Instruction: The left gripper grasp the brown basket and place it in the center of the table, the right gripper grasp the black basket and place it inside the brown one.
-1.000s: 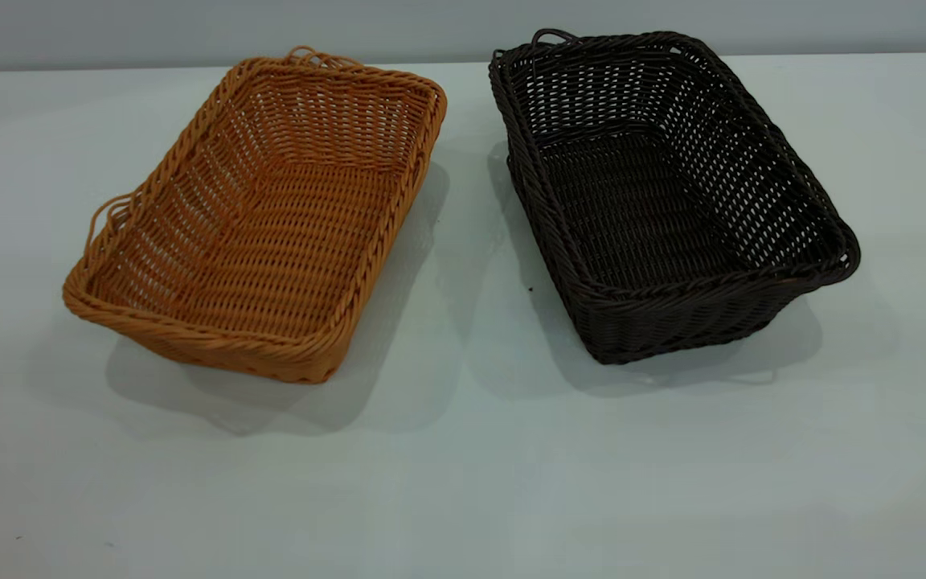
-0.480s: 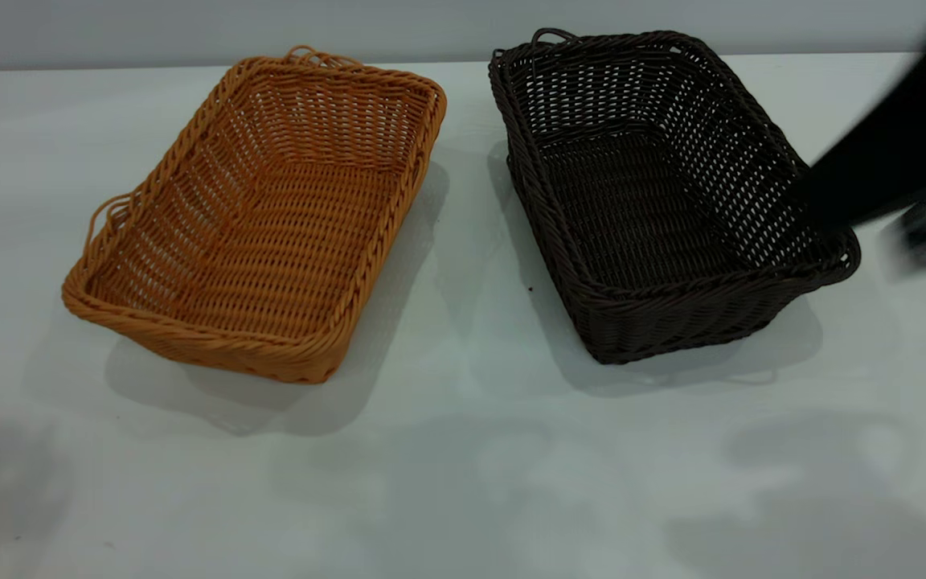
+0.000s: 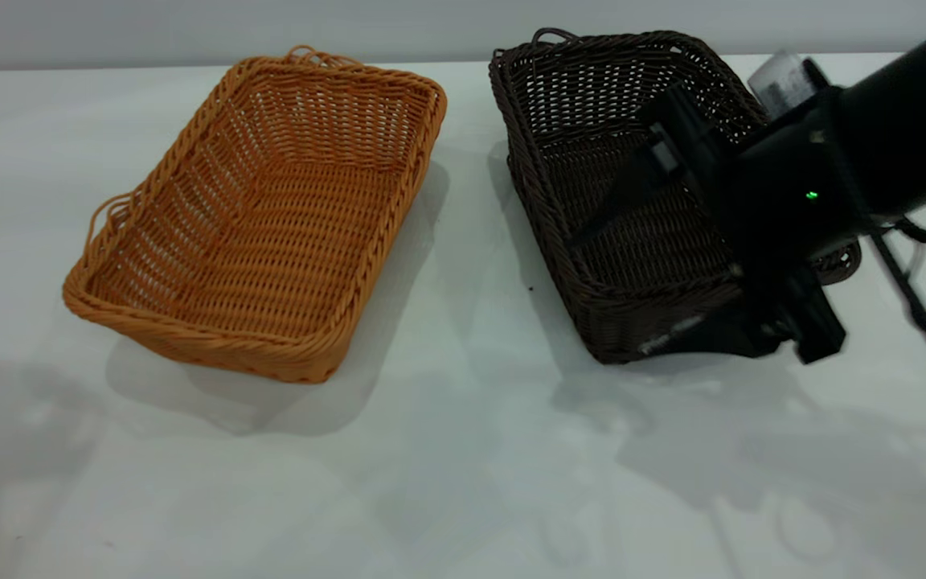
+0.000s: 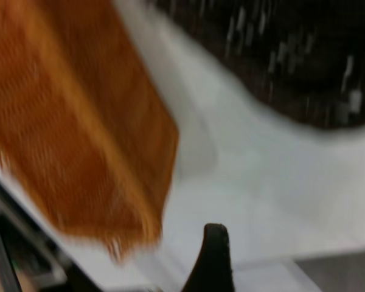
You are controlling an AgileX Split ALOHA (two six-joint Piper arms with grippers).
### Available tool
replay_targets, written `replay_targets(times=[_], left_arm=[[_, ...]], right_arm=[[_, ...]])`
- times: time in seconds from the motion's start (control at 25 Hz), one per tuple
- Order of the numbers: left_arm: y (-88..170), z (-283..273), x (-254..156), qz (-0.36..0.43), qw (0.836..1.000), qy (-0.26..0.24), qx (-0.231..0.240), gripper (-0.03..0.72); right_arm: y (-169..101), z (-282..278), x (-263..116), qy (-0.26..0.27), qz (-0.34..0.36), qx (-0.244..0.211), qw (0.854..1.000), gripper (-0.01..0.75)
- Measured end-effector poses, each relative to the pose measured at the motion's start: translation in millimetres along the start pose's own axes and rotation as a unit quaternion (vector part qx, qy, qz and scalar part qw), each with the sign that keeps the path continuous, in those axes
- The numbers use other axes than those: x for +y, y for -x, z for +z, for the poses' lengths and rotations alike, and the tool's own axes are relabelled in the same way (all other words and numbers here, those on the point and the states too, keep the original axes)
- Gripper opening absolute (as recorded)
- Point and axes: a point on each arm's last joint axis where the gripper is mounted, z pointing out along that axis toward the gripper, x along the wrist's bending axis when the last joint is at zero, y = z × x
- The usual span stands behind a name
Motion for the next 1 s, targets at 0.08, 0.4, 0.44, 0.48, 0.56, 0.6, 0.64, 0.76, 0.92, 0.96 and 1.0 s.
replay_targets(times=[0.08,0.4,0.44,0.48,0.56,0.6,0.64,0.76,0.92,0.96,1.0], left_arm=[[0,0,0,0.000,1.000,0.001,0.000,0.563],[-1,4,3,0.001,1.000,0.012,0.003,0.563],[-1,7,4,0.001,1.000,0.011,0.003,0.563],[-1,11,4,0.000,1.000,0.010,0.003,0.563],[-1,22,4,0.000,1.000,-0.002,0.001,0.563],[-1,27,4,0.000,1.000,-0.008,0.001,0.563],[-2,35,5,-0.001,1.000,-0.018,-0.001,0.563],[-2,59,11,-0.008,0.999,-0.048,-0.007,0.563],[-2,94,28,-0.008,0.997,-0.074,-0.014,0.563],[0,105,32,-0.005,0.997,-0.079,-0.016,0.563],[2,117,35,-0.002,0.996,-0.086,-0.019,0.563]], right_arm=[[5,9,10,0.024,0.049,-0.020,0.998,0.593],[26,23,37,0.135,0.182,-0.083,0.970,0.593],[28,24,40,0.147,0.195,-0.089,0.966,0.593],[31,25,43,0.161,0.202,-0.095,0.961,0.593],[33,28,48,0.178,0.210,-0.102,0.956,0.593],[33,30,50,0.181,0.212,-0.104,0.955,0.593],[33,31,50,0.181,0.213,-0.104,0.954,0.593],[27,33,53,0.183,0.215,-0.095,0.955,0.592],[17,34,58,0.185,0.212,-0.079,0.956,0.592],[14,34,59,0.186,0.211,-0.076,0.957,0.592],[13,34,59,0.185,0.210,-0.074,0.957,0.592]])
